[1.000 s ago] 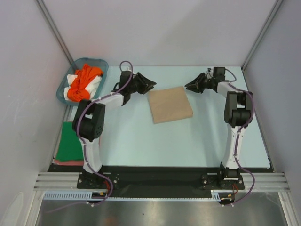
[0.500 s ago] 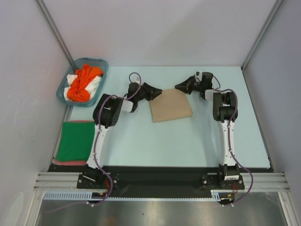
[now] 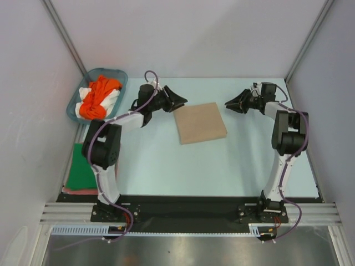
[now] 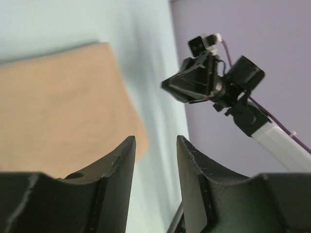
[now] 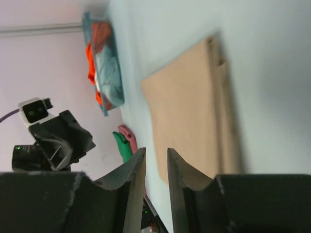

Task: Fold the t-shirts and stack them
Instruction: Fold the tshirt, then neatly place the folded tshirt to the corner

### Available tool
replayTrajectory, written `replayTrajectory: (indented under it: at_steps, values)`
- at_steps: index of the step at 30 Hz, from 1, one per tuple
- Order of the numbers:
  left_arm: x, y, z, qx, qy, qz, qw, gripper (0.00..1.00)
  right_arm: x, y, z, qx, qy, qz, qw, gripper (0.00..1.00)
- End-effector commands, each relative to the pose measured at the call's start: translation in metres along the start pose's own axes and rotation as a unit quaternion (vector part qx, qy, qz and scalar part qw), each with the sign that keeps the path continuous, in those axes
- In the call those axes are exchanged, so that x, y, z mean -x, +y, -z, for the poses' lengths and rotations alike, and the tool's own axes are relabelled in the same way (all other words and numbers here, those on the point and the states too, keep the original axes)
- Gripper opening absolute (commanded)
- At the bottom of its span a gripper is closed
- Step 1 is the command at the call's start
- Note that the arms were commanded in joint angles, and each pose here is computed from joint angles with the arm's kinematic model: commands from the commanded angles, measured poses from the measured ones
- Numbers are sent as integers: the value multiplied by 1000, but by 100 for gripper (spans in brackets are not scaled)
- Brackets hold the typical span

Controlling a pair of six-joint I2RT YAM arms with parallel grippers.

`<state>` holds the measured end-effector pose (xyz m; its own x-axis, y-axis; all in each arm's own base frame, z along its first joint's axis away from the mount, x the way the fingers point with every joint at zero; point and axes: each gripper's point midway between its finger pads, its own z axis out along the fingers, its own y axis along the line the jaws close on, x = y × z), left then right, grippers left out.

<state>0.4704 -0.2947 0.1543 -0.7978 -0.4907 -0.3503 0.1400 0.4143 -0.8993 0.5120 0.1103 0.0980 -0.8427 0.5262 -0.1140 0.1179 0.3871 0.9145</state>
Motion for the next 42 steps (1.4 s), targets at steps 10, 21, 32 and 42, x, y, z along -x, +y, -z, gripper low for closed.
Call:
replayTrajectory:
  at_steps: [10, 21, 32, 42]
  values:
    - [-112, 1, -8, -91, 68, 57, 992, 40, -91, 1, -24, 50, 62, 12, 997, 26]
    - [-146, 51, 37, -62, 101, 54, 992, 36, -83, -49, 13, 26, 37, -3, 999, 26]
    - [-117, -4, 145, 15, 93, -57, 994, 48, -96, -1, 73, -222, 36, 213, 951, 44]
    - [-83, 11, 207, 116, -10, 63, 991, 57, -176, 50, 36, -267, 29, 661, 701, 69]
